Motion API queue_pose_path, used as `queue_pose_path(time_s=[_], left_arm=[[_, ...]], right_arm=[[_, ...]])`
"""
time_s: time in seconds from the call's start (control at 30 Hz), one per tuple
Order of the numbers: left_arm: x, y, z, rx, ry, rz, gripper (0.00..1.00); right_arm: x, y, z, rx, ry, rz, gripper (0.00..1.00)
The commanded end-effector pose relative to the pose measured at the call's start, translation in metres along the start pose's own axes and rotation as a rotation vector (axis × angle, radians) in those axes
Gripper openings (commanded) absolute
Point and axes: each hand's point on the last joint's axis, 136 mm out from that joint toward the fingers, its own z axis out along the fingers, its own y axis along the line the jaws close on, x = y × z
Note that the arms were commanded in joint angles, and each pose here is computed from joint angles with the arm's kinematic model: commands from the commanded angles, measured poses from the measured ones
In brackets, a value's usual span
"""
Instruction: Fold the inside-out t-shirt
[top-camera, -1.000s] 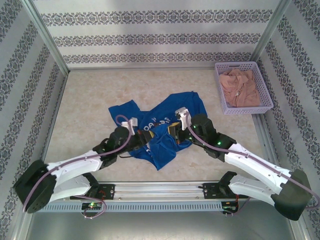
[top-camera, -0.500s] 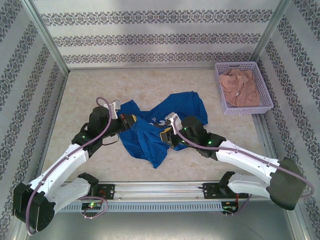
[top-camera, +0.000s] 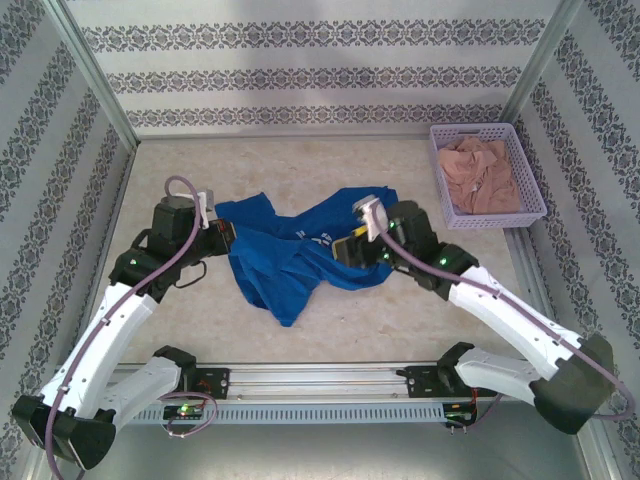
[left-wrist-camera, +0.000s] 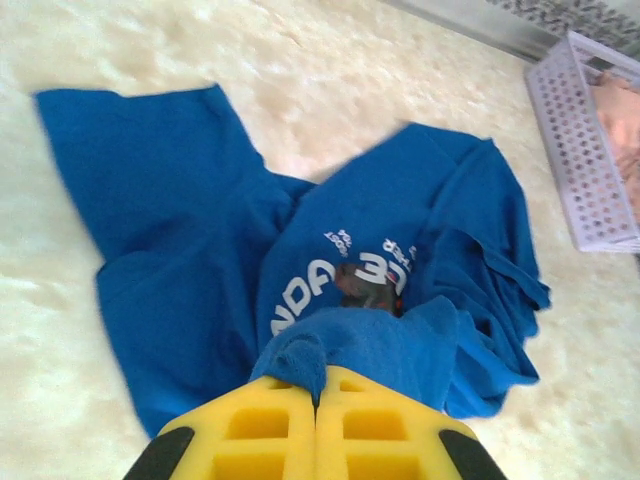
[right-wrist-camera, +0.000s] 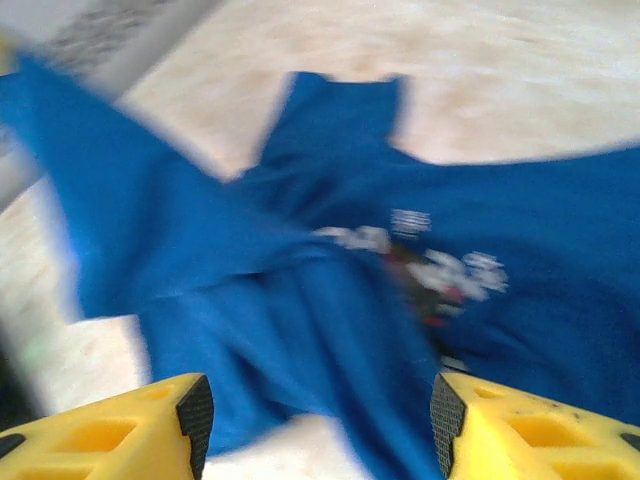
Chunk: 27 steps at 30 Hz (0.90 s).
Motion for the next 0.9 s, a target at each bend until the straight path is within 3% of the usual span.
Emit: queue_pose_path(time_s=[0.0, 0.1, 0.23, 0.43, 0.73, 0.8, 0.87], left_arm=[[-0.009, 0.032, -0.019, -0.178, 0.016, 0.098, 0.0], [-0.023, 0.042, -0.027, -0.235, -0.005, 0.103, 0.0], [-0.028, 0.041, -0.024, -0.21, -0.017, 0.09, 0.0], [-0.023, 0.04, -0.019, -0.187, -0.02, 0.069, 0.0], [-0.023, 0.047, -0.016, -0.204, -0.029, 0.067, 0.0], [-0.026, 0.047, -0.017, -0.202, -0.043, 0.07, 0.0], [-0.028, 0.049, -0.017, -0.207, -0.047, 0.069, 0.0]], right_arm=[[0.022, -0.079, 0.007, 0.299, 0.118, 0.172, 0.61], [0.037, -0.111, 0.025, 0.4, 0.229, 0.164, 0.61], [0.058, -0.106, 0.069, 0.344, 0.382, 0.088, 0.6], [0.068, -0.1, 0.125, 0.337, 0.512, -0.026, 0.61], [0.086, -0.131, 0.158, 0.457, 0.651, -0.109, 0.52], [0.081, -0.137, 0.16, 0.477, 0.644, -0.13, 0.45], [0.075, -0.137, 0.162, 0.462, 0.623, -0.129, 0.28]])
